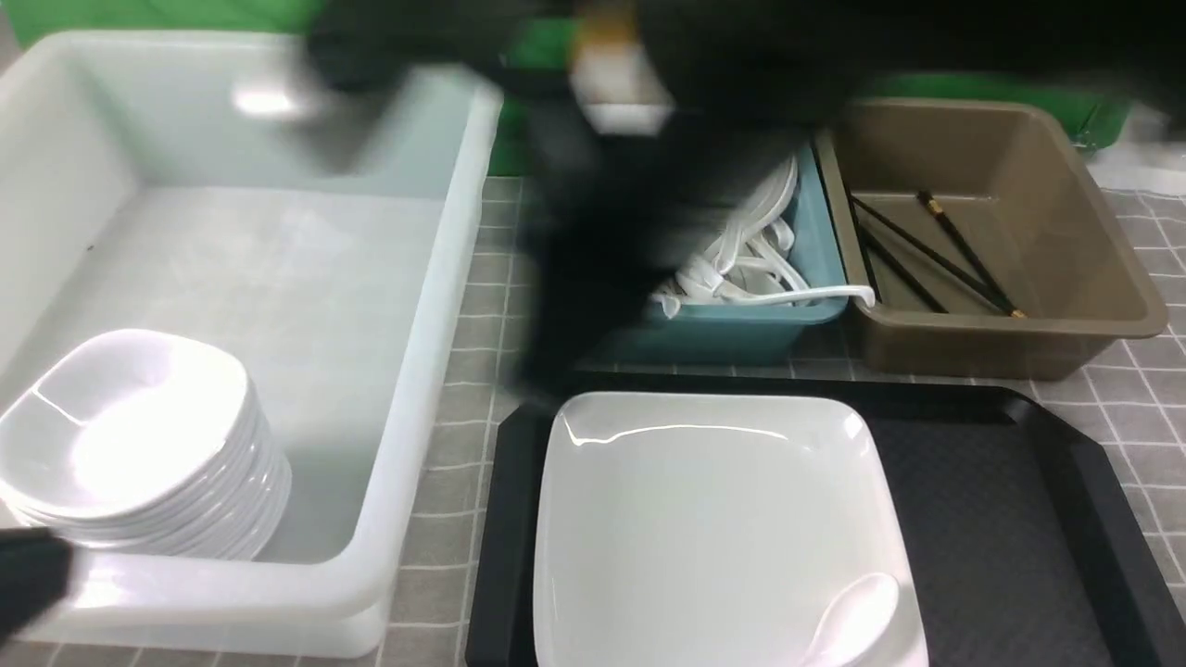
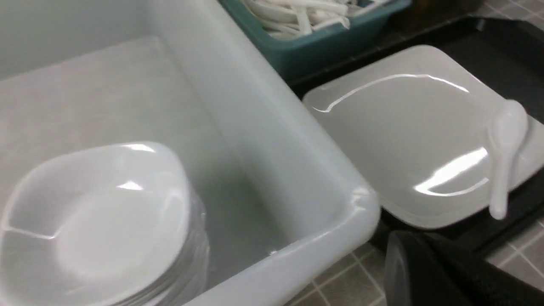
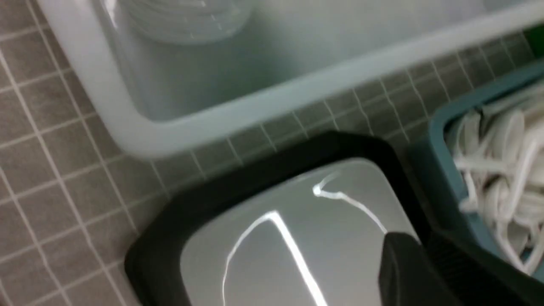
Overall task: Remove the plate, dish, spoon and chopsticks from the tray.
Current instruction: Use the left arm to grab a soup spoon from the plate
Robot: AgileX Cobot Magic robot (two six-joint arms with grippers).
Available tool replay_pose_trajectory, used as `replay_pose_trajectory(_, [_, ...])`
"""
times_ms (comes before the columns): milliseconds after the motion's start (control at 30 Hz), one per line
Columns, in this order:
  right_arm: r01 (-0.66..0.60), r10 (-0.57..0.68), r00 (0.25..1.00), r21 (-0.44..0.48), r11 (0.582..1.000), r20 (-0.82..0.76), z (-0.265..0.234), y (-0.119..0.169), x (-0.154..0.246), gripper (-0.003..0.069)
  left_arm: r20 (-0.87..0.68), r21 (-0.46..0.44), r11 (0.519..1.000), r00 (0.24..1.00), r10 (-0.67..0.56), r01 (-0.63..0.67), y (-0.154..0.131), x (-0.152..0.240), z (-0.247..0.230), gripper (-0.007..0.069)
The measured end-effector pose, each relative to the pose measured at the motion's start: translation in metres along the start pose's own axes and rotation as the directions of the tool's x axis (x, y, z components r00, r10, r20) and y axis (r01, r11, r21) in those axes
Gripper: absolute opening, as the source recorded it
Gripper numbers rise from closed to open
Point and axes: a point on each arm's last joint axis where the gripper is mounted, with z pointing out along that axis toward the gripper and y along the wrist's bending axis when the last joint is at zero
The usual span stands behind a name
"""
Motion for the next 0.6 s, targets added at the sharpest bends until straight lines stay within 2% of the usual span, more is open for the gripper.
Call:
replay_pose_trajectory(100, [-0.110,0.111,0.993,0.028,0.994,-0.039,-0.023,-0.012,0.059,0.0102,-0.131,0.085,0.996,0.991,0.007,0.004,-0.005,-0.008,0.034,0.0009])
replay_pose_trajectory(133, [-0.126,0.127,0.991,0.034,0.991,-0.044,-0.025,-0.013,0.067,0.0102,-0.150,0.089,0.996,0.989,0.011,0.002,-0.005,-0.008,0.038,0.0009])
replay_pose_trajectory(200, [-0.204,0.208,0.976,0.063,0.977,-0.063,-0.036,-0.014,0.117,0.0102,-0.255,0.122,0.992,0.966,0.047,-0.016,-0.007,-0.011,0.071,0.0009])
replay_pose_trajectory(267, [-0.246,0.250,0.967,0.073,0.966,-0.043,-0.043,-0.014,0.139,0.0103,-0.291,0.135,0.991,0.954,0.064,-0.025,-0.008,-0.011,0.086,0.0009])
replay_pose_trajectory(300, [-0.285,0.287,0.958,0.076,0.955,-0.010,-0.049,-0.010,0.164,0.0104,-0.379,0.152,0.988,0.923,0.073,-0.015,-0.010,-0.011,0.117,0.0009])
replay_pose_trajectory(367, [-0.333,0.330,0.943,0.067,0.941,0.045,-0.054,-0.006,0.189,0.0105,-0.443,0.186,0.983,0.893,0.080,0.004,-0.018,-0.014,0.143,0.0009])
replay_pose_trajectory(467, [-0.367,0.361,0.927,0.054,0.929,0.102,-0.060,0.000,0.218,0.0107,-0.487,0.256,0.967,0.866,0.115,0.016,-0.038,-0.023,0.172,0.0009])
replay_pose_trajectory(600, [-0.415,0.402,0.896,0.032,0.909,0.188,-0.070,0.007,0.257,0.0111,-0.449,0.368,0.928,0.863,0.231,-0.057,-0.101,-0.047,0.205,0.0000])
